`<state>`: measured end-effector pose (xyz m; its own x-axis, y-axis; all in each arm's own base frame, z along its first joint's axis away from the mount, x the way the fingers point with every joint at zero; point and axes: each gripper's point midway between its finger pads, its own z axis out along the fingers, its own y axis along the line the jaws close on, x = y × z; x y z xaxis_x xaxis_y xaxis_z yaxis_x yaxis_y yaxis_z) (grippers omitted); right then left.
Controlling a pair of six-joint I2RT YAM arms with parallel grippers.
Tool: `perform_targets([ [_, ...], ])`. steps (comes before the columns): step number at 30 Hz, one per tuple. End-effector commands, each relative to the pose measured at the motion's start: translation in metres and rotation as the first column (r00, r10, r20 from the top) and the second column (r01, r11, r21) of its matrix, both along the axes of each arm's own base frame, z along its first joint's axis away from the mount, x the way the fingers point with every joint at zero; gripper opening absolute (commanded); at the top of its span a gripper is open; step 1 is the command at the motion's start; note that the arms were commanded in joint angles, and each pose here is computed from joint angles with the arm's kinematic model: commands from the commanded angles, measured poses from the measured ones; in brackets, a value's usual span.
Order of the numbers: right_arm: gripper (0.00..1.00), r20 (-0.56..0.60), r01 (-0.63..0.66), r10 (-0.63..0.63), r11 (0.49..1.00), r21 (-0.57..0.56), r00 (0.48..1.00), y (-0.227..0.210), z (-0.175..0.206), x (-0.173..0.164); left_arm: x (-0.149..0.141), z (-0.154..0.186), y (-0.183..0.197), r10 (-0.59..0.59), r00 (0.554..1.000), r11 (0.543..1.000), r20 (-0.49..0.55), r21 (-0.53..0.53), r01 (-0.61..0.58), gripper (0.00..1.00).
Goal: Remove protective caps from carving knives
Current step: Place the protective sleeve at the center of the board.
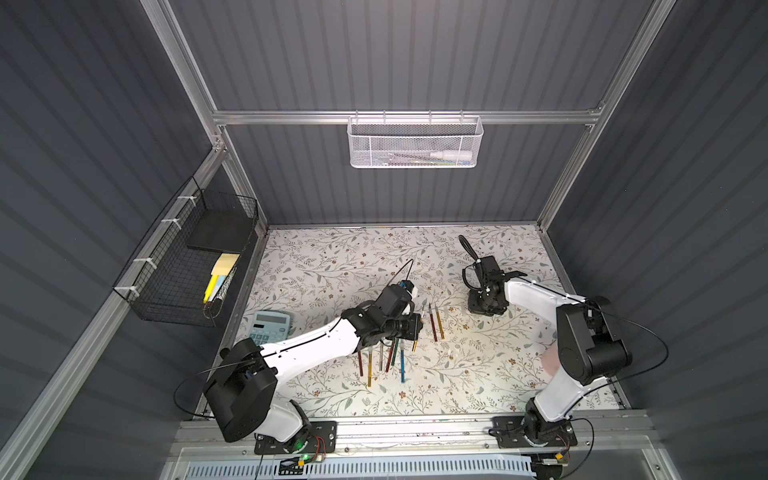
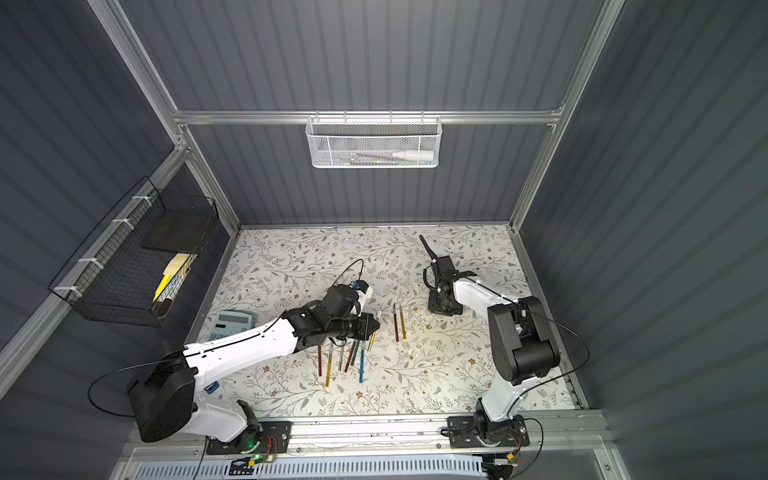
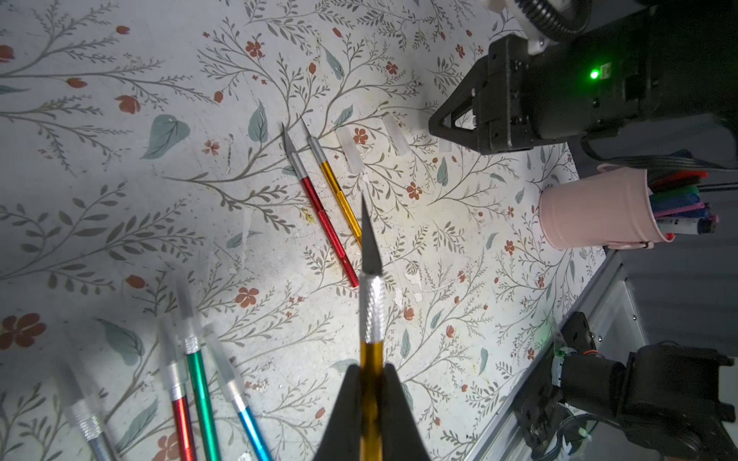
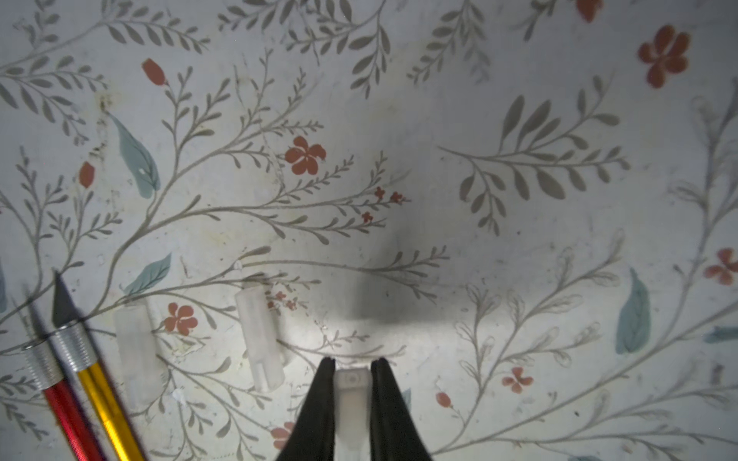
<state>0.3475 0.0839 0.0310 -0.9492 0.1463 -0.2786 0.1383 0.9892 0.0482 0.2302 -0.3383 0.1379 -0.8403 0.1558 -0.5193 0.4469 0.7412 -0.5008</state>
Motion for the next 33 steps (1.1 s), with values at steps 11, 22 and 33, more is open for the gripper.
perform_targets([
  [11, 0.15, -0.006, -0.017, 0.017, 1.0, -0.006, 1.0, 0.003, -0.012, 0.017, -0.003, 0.002, 0.007, 0.001, 1.0, 1.0, 0.013, 0.014, -0.001, 0.05],
  [22, 0.15, 0.072, -0.067, 0.065, 0.997, 0.025, 0.995, 0.016, 0.021, 0.019, -0.003, -0.002, 0.008, 0.006, 1.0, 1.0, 0.006, 0.025, -0.006, 0.05],
  [33, 0.15, 0.09, -0.132, 0.124, 0.987, 0.089, 0.988, 0.06, 0.027, 0.01, -0.003, 0.001, 0.008, 0.006, 1.0, 1.0, 0.012, 0.024, -0.006, 0.05],
])
